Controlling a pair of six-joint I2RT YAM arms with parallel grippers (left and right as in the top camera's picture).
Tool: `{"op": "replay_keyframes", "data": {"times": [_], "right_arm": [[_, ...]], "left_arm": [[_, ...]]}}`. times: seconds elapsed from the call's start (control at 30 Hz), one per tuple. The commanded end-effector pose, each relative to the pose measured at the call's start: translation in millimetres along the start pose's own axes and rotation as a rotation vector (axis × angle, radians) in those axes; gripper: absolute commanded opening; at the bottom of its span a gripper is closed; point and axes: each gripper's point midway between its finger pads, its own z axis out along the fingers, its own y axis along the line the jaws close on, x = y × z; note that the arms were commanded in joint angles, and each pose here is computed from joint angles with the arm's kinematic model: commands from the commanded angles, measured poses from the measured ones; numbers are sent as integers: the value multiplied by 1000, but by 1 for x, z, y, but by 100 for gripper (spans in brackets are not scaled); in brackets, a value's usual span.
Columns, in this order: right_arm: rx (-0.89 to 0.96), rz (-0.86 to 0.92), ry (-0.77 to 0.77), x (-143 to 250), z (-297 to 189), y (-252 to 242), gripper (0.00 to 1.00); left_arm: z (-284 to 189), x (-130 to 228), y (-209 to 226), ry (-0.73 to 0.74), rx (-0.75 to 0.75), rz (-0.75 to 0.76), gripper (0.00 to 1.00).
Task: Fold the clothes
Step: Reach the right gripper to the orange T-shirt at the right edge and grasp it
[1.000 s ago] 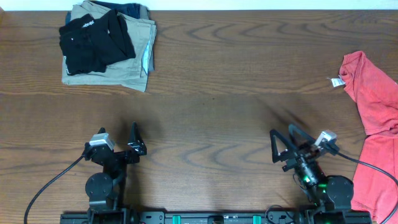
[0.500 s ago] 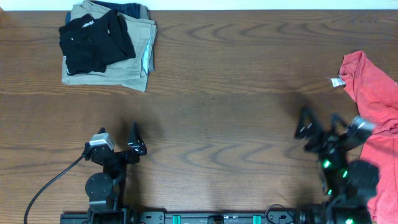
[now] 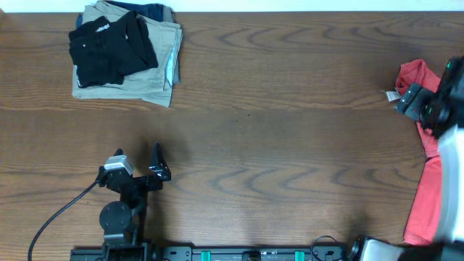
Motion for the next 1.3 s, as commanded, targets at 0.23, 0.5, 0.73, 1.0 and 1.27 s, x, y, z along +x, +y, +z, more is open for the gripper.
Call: {"op": "replay_keyframes", "data": {"times": [0.23, 0.5, 0.73, 1.0, 1.27], "right_arm": [[102, -190, 258, 23, 87, -31, 99], [126, -221, 386, 47, 132, -60, 99], [178, -184, 401, 50, 152, -82, 95], [180, -177, 417, 56, 173, -84, 87], [181, -176, 421, 59, 181, -84, 67]], "left_arm": [[1, 15, 3, 46, -2, 12, 98], [1, 15, 3, 46, -2, 12, 98], [1, 15, 3, 47, -2, 12, 98], [1, 17, 3, 52, -4, 12, 98], [1, 17, 3, 53, -4, 12, 98]]}}
